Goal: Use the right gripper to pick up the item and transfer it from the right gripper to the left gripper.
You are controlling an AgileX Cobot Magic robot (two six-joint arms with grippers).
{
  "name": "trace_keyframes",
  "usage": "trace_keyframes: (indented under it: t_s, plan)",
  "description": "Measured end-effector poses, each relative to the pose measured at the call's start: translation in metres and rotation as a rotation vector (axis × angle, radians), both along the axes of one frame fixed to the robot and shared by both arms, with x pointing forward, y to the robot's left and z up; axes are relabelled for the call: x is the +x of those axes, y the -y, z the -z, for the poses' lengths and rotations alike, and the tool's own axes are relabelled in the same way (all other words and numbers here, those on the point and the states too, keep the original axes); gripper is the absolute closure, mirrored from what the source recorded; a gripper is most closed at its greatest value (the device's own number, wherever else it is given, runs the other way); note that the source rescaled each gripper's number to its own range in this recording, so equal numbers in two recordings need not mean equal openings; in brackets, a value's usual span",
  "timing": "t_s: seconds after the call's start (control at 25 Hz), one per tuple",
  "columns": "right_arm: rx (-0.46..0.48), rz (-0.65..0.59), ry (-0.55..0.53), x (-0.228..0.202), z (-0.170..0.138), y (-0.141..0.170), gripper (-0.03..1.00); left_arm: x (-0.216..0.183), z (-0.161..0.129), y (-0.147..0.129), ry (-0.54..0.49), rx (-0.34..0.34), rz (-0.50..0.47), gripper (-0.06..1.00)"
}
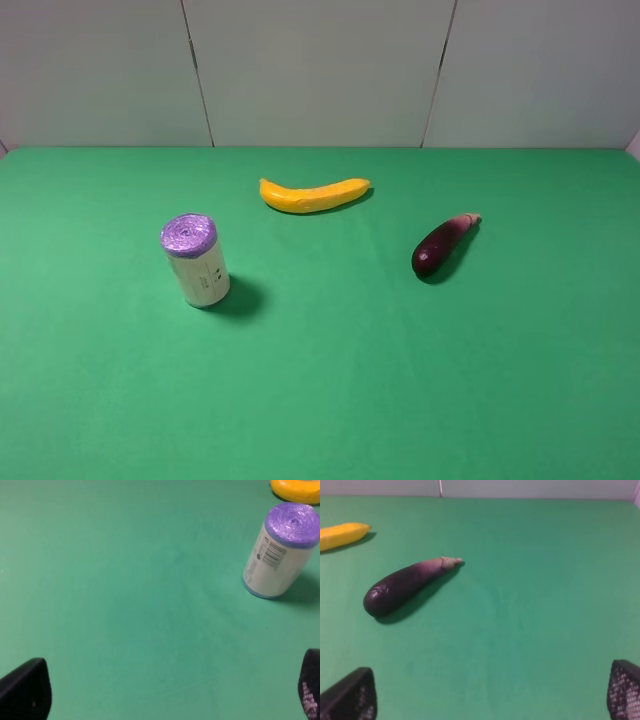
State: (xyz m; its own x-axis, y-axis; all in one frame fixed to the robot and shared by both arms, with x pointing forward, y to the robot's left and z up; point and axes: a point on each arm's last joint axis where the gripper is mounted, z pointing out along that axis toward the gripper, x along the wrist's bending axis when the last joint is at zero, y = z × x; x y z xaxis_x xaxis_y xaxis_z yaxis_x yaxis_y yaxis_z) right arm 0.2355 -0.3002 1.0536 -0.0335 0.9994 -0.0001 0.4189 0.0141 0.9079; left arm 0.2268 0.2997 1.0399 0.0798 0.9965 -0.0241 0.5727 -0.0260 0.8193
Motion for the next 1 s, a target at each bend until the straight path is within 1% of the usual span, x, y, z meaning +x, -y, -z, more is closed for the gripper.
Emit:
trace_keyframes:
  t_s: [0.16, 0.32, 0.44, 0.52, 0.72, 0.88, 1.0]
  plan:
    - [0.01, 0.005, -0.014, 0.001, 0.0, 0.0, -0.03, 0.0, 0.0, 0.0, 0.0, 0.0, 0.0, -0.04]
    - [0.012, 0.009, -0.102, 0.016, -0.011, -0.001, -0.03, 0.0, 0.0, 0.0, 0.0, 0.0, 0.0, -0.04]
    - [0.008, 0.009, -0.164, 0.034, -0.031, -0.002, -0.03, 0.0, 0.0, 0.0, 0.0, 0.0, 0.0, -0.04]
    - [0.005, 0.01, -0.213, 0.05, -0.043, -0.003, -0.03, 0.0, 0.0, 0.0, 0.0, 0.0, 0.0, -0.04]
    - [-0.009, 0.003, -0.295, 0.094, -0.074, -0.005, -0.03, 0.0, 0.0, 0.0, 0.0, 0.0, 0.0, -0.04]
    - [-0.028, -0.025, -0.384, 0.136, -0.083, -0.008, -0.03, 0.0, 0.0, 0.0, 0.0, 0.0, 0.0, -0.04]
    - [-0.043, -0.07, -0.454, 0.165, -0.08, -0.017, -0.03, 0.0, 0.0, 0.0, 0.0, 0.0, 0.0, -0.04]
